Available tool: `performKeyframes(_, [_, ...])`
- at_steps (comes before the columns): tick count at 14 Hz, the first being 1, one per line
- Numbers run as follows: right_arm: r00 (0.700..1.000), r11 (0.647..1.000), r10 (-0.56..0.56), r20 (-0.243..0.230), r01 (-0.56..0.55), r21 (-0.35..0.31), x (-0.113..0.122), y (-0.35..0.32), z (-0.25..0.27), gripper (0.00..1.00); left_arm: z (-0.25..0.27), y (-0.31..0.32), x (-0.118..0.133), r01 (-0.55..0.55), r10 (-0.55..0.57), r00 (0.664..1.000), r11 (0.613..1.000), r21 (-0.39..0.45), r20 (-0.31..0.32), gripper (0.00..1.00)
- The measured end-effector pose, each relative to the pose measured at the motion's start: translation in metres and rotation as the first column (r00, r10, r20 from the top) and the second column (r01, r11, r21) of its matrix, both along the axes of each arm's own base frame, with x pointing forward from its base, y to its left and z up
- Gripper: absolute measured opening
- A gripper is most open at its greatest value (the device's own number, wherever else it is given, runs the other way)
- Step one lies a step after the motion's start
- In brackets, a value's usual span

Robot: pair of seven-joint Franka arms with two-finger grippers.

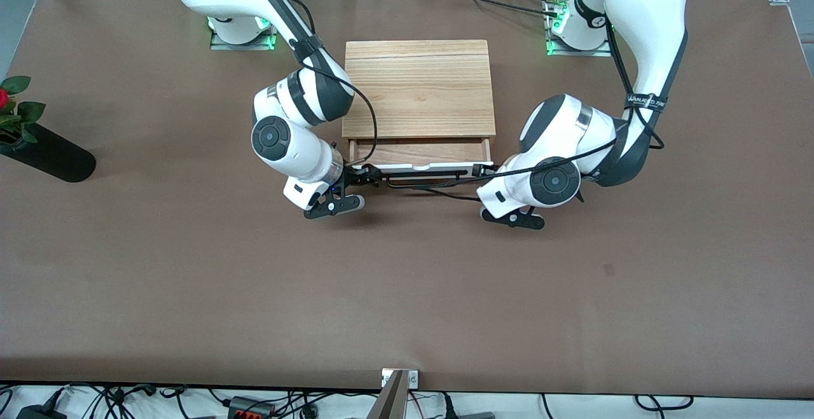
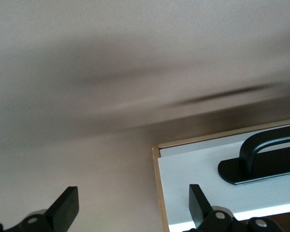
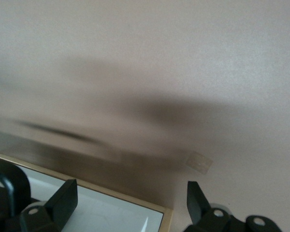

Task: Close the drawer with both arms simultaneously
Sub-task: 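Push the white drawer front into the box with both grippers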

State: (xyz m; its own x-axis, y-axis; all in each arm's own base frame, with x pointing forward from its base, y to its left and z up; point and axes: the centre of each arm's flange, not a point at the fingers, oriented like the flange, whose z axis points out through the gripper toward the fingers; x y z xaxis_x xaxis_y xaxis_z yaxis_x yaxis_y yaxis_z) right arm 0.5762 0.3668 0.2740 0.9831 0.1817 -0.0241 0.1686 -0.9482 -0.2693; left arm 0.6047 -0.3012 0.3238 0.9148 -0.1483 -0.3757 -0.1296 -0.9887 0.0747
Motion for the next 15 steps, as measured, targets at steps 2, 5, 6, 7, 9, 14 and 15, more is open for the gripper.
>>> performKeyframes(2, [1.000, 1.000, 0.003, -0.011, -0.003, -0.006, -0.004, 0.000, -0.005, 1.00, -0.002, -0.004, -0.006, 0.014, -0.014, 1.000, 1.000, 0.010, -0.024, 1.00])
performKeyframes(5, [0.999, 1.000, 0.022, -0.024, -0.023, -0.014, -0.014, 0.009, -0.011, 1.00, -0.013, -0.012, -0.017, 0.040, -0.037, 0.996, 0.999, 0.033, -0.082, 1.00])
performKeyframes(6, [0.999, 0.999, 0.030, -0.031, -0.030, -0.016, -0.017, 0.011, -0.012, 1.00, -0.018, -0.012, -0.019, 0.045, -0.041, 0.994, 0.998, 0.039, -0.098, 1.00])
performKeyframes(7, [0.998, 0.999, 0.037, -0.042, -0.037, -0.020, -0.020, 0.013, -0.013, 1.00, -0.023, -0.012, -0.021, 0.047, -0.042, 0.993, 0.998, 0.043, -0.110, 1.00])
performKeyframes(9, [0.995, 0.998, 0.050, -0.083, -0.053, -0.034, -0.027, 0.014, -0.017, 1.00, -0.031, -0.012, -0.023, 0.052, -0.045, 0.990, 0.997, 0.050, -0.131, 1.00])
performKeyframes(14, [0.981, 0.994, 0.073, -0.179, -0.086, -0.062, -0.039, 0.011, -0.022, 1.00, -0.046, -0.017, -0.033, 0.066, -0.053, 0.979, 0.996, 0.058, -0.196, 1.00])
performKeyframes(15, [0.980, 0.994, 0.075, -0.184, -0.088, -0.064, -0.040, 0.011, -0.022, 1.00, -0.047, -0.017, -0.034, 0.067, -0.054, 0.978, 0.996, 0.059, -0.202, 1.00])
